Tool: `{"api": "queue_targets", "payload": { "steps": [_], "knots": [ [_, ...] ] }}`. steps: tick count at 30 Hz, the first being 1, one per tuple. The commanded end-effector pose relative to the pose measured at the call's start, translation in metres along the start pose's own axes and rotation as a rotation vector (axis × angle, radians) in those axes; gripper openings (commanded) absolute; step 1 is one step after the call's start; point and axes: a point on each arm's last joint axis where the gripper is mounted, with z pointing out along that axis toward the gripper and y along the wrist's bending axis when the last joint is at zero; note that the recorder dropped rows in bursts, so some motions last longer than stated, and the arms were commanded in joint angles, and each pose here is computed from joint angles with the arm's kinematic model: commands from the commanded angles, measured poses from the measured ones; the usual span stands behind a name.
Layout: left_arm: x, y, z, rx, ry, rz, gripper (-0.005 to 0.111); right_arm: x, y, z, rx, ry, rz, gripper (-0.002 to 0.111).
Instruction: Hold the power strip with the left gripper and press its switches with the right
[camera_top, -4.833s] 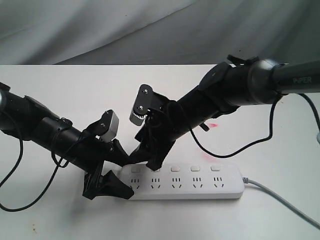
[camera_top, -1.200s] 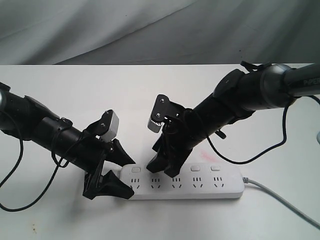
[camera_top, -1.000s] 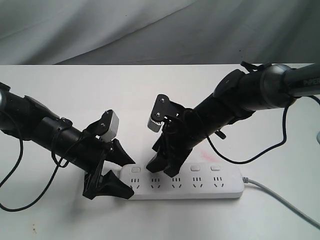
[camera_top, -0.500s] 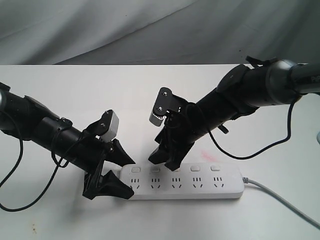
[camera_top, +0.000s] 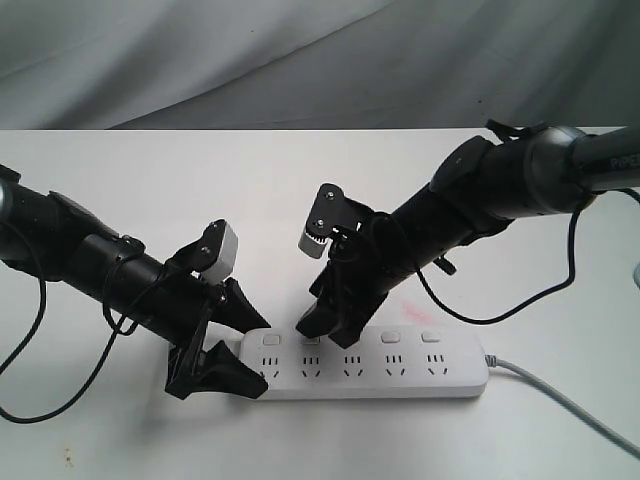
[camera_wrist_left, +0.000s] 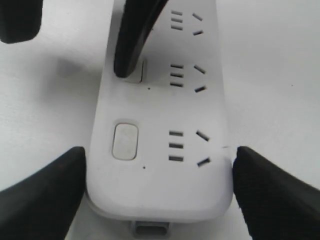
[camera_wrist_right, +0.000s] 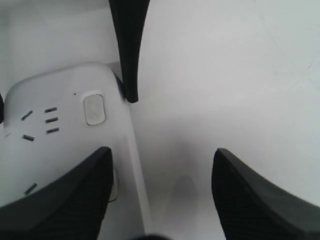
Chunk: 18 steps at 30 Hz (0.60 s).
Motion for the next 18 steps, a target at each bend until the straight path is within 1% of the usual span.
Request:
{"api": "queue_targets", "payload": {
  "steps": [1, 8, 12, 15, 18],
  "knots": [
    [-0.001, -0.001, 0.001, 0.019, 0.007, 0.019, 0.061, 0.009, -0.001, 0.004, 0.003, 0.063, -0.027, 0.054],
    [-0.001, -0.001, 0.001, 0.019, 0.007, 0.019, 0.061, 0.021, -0.005, 0.017, 0.001, 0.110, -0.008, 0.054],
    [-0.001, -0.001, 0.001, 0.019, 0.007, 0.019, 0.061, 0.022, -0.005, 0.019, -0.003, 0.109, 0.006, 0.054],
    [-0.001, -0.001, 0.001, 0.019, 0.007, 0.019, 0.061, 0.011, -0.002, 0.008, 0.004, 0.065, 0.008, 0.054],
    [-0.001, -0.001, 0.001, 0.019, 0.007, 0.019, 0.061, -0.007, 0.001, -0.017, 0.043, 0.005, -0.022, 0.054]
  ]
}}
